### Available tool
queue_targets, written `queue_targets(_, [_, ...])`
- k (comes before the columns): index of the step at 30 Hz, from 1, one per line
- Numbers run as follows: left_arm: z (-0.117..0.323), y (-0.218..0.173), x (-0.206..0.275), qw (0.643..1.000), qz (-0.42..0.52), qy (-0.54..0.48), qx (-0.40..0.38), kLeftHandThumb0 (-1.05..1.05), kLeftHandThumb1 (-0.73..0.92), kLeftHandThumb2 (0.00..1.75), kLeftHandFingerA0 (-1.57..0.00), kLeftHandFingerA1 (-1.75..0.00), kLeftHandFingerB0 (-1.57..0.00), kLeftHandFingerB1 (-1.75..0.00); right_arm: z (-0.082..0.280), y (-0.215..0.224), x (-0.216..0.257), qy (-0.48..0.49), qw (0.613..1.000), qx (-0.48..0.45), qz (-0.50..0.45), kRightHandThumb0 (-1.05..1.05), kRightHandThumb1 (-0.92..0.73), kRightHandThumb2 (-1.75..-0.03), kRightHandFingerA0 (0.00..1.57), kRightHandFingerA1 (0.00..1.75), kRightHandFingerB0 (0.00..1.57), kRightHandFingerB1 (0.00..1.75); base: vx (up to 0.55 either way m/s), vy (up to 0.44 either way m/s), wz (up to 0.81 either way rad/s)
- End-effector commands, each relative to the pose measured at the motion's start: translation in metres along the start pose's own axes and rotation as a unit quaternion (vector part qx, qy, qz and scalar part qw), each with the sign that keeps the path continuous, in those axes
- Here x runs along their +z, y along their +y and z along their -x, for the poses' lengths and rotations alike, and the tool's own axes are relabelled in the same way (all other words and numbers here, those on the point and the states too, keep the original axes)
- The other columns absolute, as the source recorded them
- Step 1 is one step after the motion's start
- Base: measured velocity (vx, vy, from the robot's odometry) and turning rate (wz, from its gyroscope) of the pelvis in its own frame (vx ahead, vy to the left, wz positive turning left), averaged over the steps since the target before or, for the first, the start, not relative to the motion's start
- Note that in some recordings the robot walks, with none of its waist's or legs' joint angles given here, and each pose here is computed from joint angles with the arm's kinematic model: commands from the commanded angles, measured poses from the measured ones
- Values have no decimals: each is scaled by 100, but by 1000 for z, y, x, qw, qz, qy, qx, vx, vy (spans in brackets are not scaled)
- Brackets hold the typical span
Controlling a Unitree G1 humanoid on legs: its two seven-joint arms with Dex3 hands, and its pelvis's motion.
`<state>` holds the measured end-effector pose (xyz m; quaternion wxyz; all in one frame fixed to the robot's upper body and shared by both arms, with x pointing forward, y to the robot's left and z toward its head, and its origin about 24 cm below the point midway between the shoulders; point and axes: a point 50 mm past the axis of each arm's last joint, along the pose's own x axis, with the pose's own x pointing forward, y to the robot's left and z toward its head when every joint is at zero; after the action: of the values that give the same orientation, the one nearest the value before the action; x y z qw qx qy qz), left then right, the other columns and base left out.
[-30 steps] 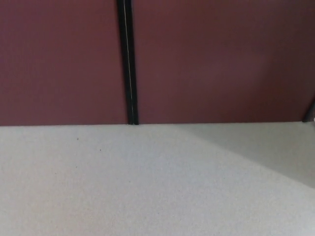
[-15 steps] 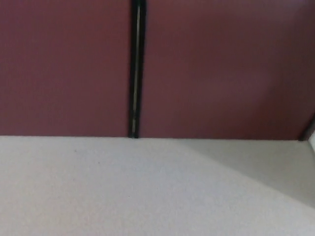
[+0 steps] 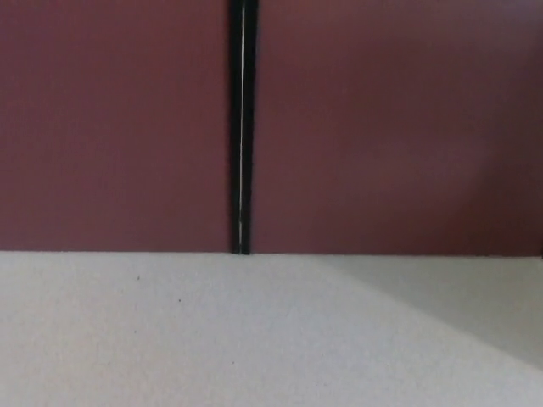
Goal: The robot walks towards the door handle and put its right hand on it and twist the handle
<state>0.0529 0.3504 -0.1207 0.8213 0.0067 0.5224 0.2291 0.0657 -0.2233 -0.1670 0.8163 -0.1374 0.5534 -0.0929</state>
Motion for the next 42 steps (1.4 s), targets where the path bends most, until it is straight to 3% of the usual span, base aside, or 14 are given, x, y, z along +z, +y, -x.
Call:
queue_targets(1, [-2,-4,8,1000,-10,-12,-9,-17,33,92,-44,-78,-26,-63,-2,-1,8,-4,1000,1,5,-7,-62,-57,62,51,44,41,234,-63,-5])
queue_targets(9, [0,-3,2,998,-65,-9,-7,-21,33,90,-57,-84,-32,-65,-1,0,2,2,1000,9,-9,-7,-68,-59,63,54,42,41,145,-42,-4])
queue_targets(10, [0,-3,3,997,-72,-11,-7,-20,37,80,-54,-92,-33,-67,-1,1,3,2,1000,8,-3,-7,-68,-59,63,54,43,42,142,95,-3])
queue_targets(25, [0,-3,3,996,-90,-9,-4,-20,38,80,-62,-98,-38,-68,-1,3,4,1,1000,15,15,-8,-69,-60,65,56,42,42,178,40,2])
queue_targets(38, [-1,-5,5,996,-91,-17,-10,-20,37,79,-59,-91,-38,-68,-3,3,12,-4,1000,21,6,-7,-70,-60,63,54,44,42,0,44,0])
queue_targets(39, [-1,-7,5,996,-88,-19,-13,-22,32,88,-62,-86,-37,-67,-3,4,12,-4,1000,20,8,-7,-70,-60,63,54,45,42,104,99,-1])
queue_targets(42, [-1,-9,5,996,-87,-23,-19,-22,32,88,-60,-84,-36,-67,-3,4,12,-5,1000,19,5,-7,-70,-60,63,54,44,42,140,82,27])
